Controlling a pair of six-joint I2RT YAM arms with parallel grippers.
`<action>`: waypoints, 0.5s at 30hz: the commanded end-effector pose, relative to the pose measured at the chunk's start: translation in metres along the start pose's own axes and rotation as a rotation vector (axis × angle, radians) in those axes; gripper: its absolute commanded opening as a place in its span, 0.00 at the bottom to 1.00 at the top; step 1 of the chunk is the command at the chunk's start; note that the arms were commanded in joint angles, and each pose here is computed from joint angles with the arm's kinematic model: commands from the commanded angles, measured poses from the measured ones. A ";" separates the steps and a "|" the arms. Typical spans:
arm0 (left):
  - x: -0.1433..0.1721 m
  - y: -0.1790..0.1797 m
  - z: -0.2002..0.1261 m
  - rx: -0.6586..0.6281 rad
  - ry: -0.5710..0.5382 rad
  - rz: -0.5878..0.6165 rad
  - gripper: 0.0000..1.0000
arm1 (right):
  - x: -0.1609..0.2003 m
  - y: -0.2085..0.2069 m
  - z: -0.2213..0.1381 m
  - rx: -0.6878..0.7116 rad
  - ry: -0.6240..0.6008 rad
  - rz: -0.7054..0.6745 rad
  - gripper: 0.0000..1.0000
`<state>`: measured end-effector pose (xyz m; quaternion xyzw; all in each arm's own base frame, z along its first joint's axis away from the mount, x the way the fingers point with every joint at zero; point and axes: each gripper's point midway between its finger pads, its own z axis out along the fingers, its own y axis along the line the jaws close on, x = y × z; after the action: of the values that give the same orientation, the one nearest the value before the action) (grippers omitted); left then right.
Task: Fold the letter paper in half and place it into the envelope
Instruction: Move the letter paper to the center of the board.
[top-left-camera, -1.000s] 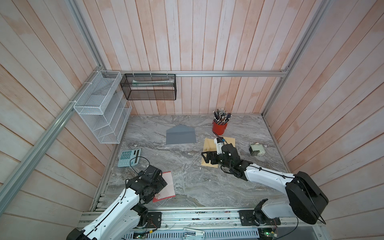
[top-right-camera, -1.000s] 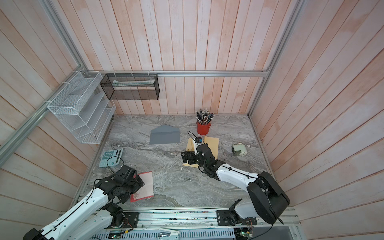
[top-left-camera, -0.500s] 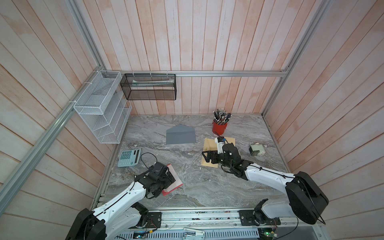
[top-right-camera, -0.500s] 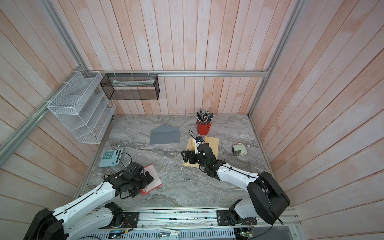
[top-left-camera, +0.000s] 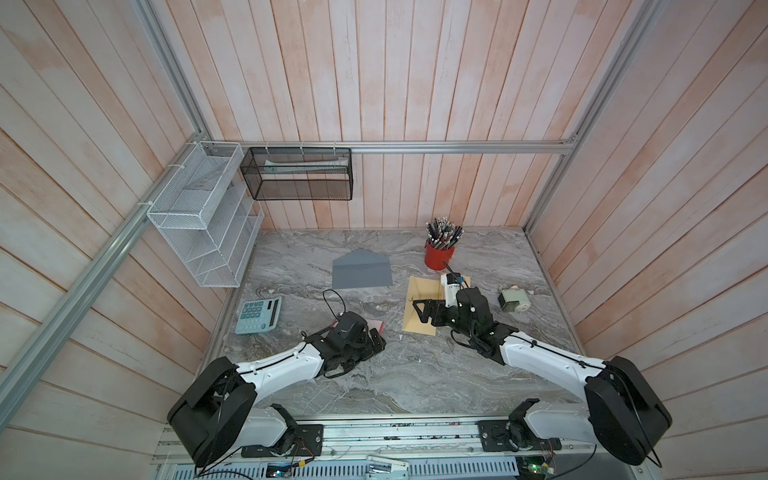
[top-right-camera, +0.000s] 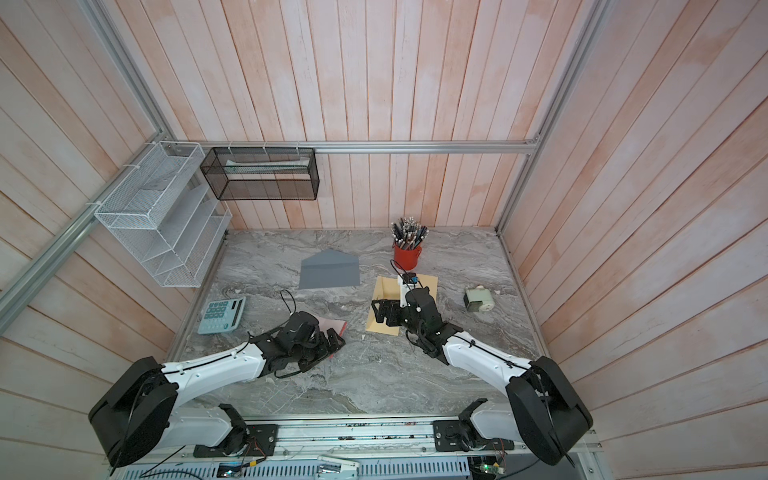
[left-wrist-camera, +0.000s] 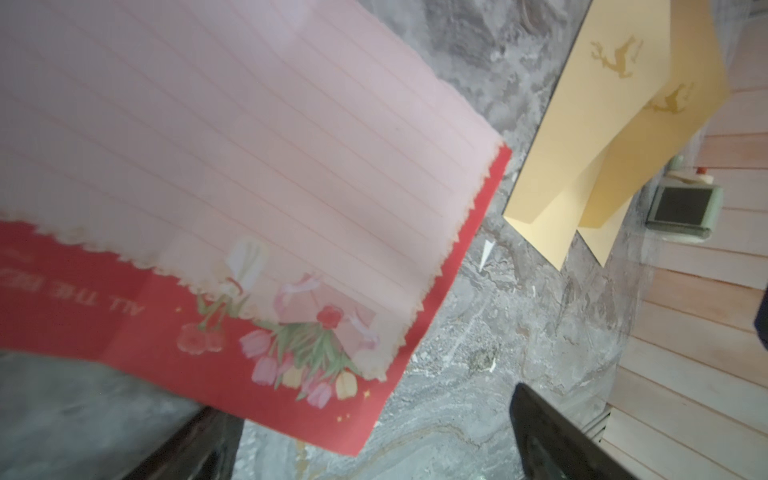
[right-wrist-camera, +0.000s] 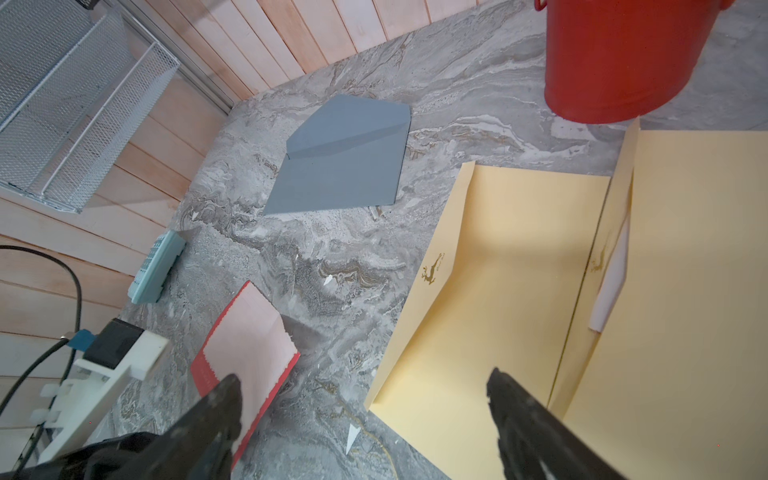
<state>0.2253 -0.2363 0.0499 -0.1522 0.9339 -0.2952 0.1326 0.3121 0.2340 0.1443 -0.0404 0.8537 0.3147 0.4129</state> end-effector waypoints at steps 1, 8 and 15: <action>-0.009 -0.030 -0.008 0.089 -0.030 0.066 1.00 | 0.003 -0.002 -0.003 0.004 0.011 0.015 0.94; -0.045 -0.019 -0.055 0.057 -0.189 0.141 1.00 | 0.010 0.020 0.007 -0.075 0.065 0.047 0.88; -0.098 0.021 -0.079 0.047 -0.308 0.101 1.00 | 0.034 0.071 0.032 -0.144 0.137 0.022 0.75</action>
<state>0.2867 -0.1569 0.1299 -0.1695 0.8893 -0.3047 0.2959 0.2914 0.2918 0.1332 -0.0737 0.8613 0.3582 0.3527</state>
